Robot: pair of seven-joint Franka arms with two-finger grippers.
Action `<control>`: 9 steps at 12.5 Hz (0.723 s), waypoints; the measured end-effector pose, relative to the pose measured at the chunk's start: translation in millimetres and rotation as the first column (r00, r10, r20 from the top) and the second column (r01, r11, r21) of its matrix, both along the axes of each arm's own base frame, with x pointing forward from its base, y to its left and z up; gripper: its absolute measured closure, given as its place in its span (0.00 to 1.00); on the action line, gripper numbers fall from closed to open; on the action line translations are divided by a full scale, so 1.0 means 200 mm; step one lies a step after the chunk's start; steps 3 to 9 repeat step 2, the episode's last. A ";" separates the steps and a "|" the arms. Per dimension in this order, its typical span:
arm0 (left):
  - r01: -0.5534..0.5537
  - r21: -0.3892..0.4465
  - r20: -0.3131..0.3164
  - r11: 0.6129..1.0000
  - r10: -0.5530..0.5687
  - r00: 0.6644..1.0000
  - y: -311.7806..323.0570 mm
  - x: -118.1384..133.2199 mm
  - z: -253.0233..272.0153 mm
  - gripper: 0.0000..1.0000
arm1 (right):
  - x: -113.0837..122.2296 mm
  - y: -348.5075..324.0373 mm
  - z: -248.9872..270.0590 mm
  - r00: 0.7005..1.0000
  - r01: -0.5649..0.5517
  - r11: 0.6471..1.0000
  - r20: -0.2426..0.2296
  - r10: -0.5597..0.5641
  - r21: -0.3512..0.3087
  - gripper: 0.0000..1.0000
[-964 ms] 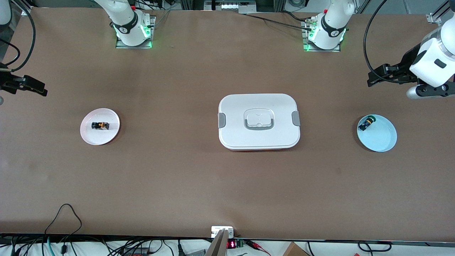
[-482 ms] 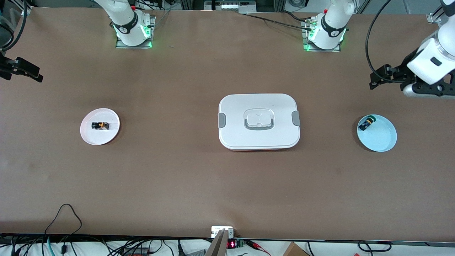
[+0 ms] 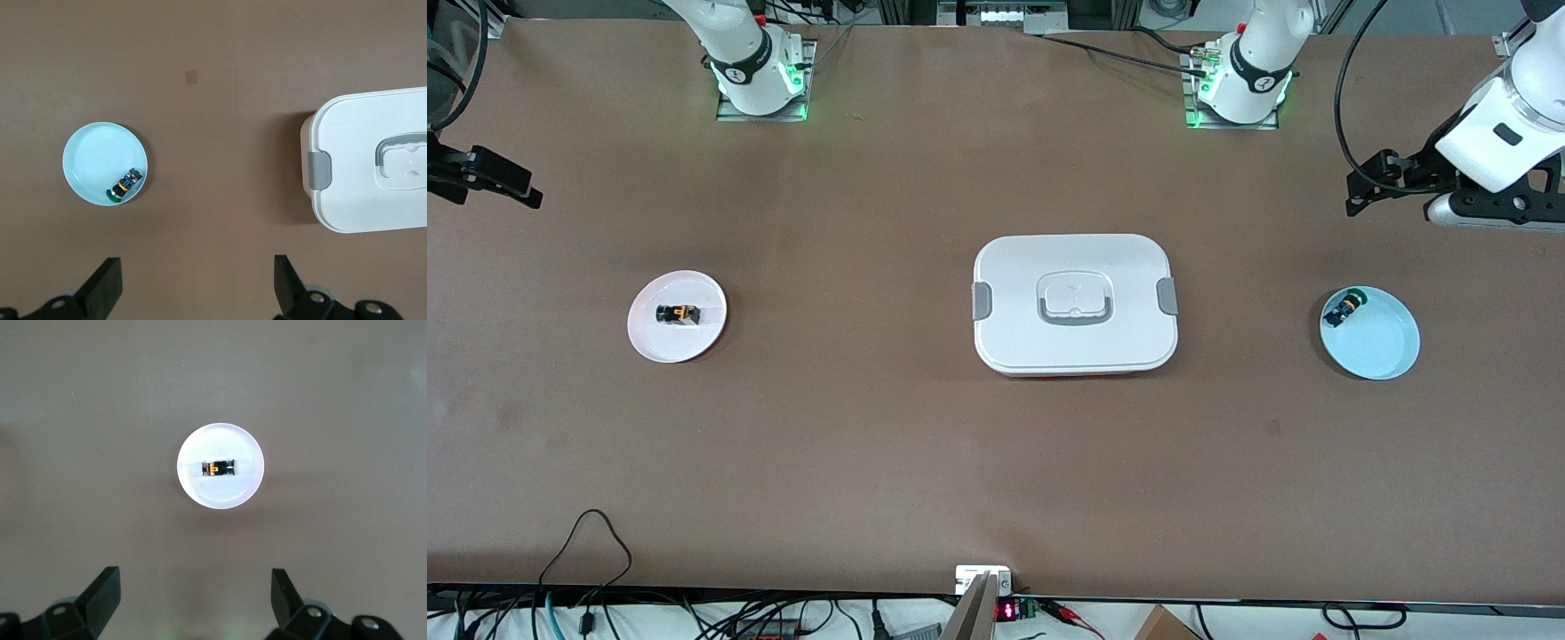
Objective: Transfer orange switch to right arm and place
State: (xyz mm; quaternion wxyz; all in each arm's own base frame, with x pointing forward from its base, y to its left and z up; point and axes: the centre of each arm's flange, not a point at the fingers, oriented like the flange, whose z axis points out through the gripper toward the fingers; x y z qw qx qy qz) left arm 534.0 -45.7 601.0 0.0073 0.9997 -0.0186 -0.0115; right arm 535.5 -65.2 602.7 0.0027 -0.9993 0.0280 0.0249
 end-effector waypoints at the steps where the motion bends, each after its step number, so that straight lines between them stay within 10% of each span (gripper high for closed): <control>1: 0.000 0.000 -0.001 1.000 0.000 1.000 0.00 0.00 0.00 0.00 | 0.00 0.00 0.01 1.000 -0.001 1.000 0.005 0.001 -0.001 0.00; 9: -0.001 -0.001 -0.003 1.000 0.001 1.000 0.00 0.01 -0.01 0.00 | 0.00 0.00 0.02 1.000 -0.001 1.000 0.010 0.001 -0.001 0.00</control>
